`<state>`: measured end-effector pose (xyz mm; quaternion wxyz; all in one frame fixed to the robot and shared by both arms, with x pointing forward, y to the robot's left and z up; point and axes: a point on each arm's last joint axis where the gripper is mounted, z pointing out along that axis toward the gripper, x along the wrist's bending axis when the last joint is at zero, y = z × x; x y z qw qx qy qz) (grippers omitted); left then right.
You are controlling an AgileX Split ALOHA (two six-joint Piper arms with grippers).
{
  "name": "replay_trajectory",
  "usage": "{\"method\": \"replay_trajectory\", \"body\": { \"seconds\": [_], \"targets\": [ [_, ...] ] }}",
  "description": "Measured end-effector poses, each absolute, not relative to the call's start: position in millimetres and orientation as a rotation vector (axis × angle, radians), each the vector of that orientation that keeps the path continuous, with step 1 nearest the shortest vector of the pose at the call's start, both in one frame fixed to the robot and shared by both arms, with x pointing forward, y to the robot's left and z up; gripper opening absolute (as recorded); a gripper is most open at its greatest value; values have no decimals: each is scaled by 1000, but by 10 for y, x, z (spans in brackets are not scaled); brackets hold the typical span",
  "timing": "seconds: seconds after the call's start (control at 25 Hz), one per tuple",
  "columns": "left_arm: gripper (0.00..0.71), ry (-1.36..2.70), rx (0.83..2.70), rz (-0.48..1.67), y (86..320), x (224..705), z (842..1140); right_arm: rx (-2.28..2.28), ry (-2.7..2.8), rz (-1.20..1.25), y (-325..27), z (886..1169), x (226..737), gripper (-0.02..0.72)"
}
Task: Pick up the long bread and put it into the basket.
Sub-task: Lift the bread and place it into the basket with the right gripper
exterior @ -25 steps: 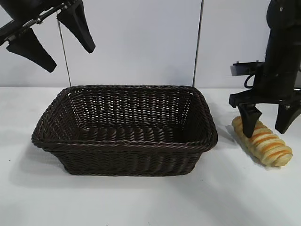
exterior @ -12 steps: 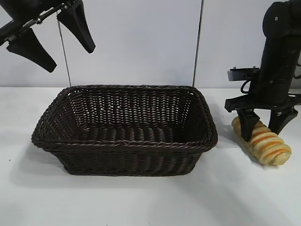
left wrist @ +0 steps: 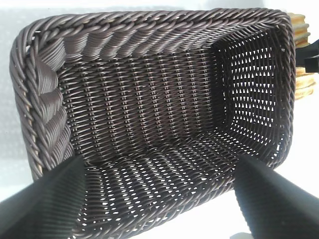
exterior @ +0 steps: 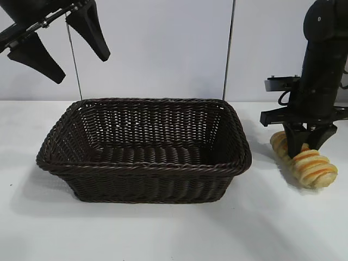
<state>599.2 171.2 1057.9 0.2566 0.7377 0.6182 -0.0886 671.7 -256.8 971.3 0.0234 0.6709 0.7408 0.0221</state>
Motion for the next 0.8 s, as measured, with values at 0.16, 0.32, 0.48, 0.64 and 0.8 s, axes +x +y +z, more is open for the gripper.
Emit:
{"method": "replay_trajectory", "body": {
  "seconds": [0.16,0.32,0.48,0.64,0.8],
  "targets": [
    [595,1677,2002,-241,1712,5992,10579,2056,2245,225,-2524,10036,6817,221],
    [595,1677,2002,-241,1712,5992,10579,2026,2205,333,-2511,10368,6774,221],
    [595,1677,2002,-241,1712,5992,10579,2002,2183,380,-2518,10607,6685,221],
    [595,1677,2002,-241,1712,5992,10579,2003,2175,435,-2500,10737,6631,220],
    [595,1677,2002,-241,1712,5992,10579,2039,2189,509,-2446,10757,6621,219]
  ]
}}
